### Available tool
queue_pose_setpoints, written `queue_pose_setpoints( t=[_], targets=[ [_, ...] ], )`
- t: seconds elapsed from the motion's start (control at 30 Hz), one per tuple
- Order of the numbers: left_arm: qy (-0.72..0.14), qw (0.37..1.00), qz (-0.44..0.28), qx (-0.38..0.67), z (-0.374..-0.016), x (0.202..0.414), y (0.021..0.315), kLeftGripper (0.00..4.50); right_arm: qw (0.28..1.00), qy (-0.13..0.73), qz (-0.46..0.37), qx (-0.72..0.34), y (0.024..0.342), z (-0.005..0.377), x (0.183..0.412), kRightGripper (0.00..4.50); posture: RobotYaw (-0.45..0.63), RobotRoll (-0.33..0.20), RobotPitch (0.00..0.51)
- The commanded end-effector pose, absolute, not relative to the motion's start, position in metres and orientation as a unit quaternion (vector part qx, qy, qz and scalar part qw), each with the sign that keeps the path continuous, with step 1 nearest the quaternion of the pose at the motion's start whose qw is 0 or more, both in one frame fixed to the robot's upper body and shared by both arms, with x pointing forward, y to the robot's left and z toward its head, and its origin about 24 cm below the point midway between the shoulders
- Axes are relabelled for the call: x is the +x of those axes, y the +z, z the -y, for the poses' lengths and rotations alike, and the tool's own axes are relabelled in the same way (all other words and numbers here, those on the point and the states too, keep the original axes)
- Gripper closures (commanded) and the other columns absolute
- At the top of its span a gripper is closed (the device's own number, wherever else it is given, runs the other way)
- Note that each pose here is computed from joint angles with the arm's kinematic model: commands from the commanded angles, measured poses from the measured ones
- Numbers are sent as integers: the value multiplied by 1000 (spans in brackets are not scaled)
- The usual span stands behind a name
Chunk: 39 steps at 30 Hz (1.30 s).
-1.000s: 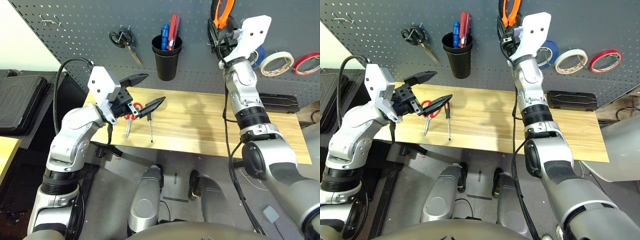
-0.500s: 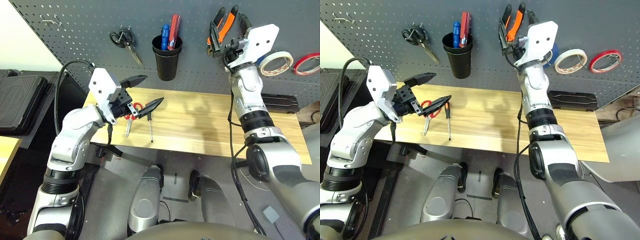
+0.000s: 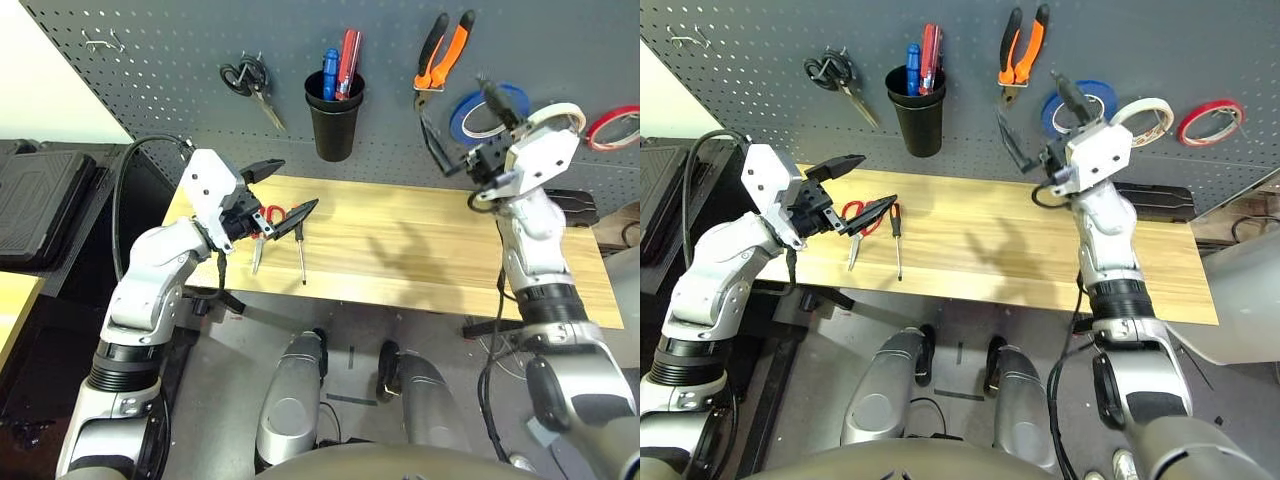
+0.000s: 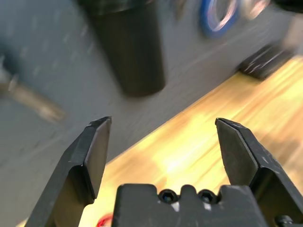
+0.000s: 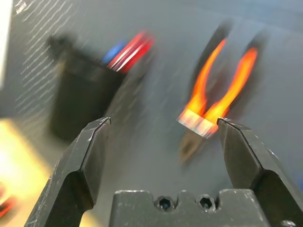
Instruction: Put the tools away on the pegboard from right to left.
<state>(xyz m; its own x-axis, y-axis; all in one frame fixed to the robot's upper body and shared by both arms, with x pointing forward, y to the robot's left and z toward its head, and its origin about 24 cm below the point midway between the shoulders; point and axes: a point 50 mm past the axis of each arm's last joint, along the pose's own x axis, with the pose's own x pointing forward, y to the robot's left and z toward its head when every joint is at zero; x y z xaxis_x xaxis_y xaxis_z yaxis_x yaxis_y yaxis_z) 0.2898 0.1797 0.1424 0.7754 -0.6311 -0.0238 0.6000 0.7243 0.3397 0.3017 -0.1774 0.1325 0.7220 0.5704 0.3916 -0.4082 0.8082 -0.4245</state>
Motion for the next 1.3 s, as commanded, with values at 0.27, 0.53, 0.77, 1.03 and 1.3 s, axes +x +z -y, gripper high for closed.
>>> queue_pose_setpoints(
  t=[0.27, 0.53, 0.77, 1.03, 1.3],
  targets=[
    [-232, 958, -27, 167, -169, 305, 93, 0, 918, 340, 76, -190, 68, 189, 276, 38, 321, 0, 221],
    [-217, 959, -91, 160, -150, 316, 68, 0, 913, 361, -20, -187, 34, 191, 268, 38, 320, 0, 238],
    [-163, 960, -168, 156, -146, 334, 45, 0, 908, 366, -75, -192, 19, 188, 262, 38, 308, 0, 256],
    [-131, 957, -215, 142, -145, 342, 28, 0, 901, 362, -115, -208, 8, 186, 260, 38, 281, 0, 286],
    [-128, 952, -247, 126, -139, 347, 19, 0, 898, 365, -122, -212, 7, 185, 256, 38, 262, 0, 311]
  ],
)
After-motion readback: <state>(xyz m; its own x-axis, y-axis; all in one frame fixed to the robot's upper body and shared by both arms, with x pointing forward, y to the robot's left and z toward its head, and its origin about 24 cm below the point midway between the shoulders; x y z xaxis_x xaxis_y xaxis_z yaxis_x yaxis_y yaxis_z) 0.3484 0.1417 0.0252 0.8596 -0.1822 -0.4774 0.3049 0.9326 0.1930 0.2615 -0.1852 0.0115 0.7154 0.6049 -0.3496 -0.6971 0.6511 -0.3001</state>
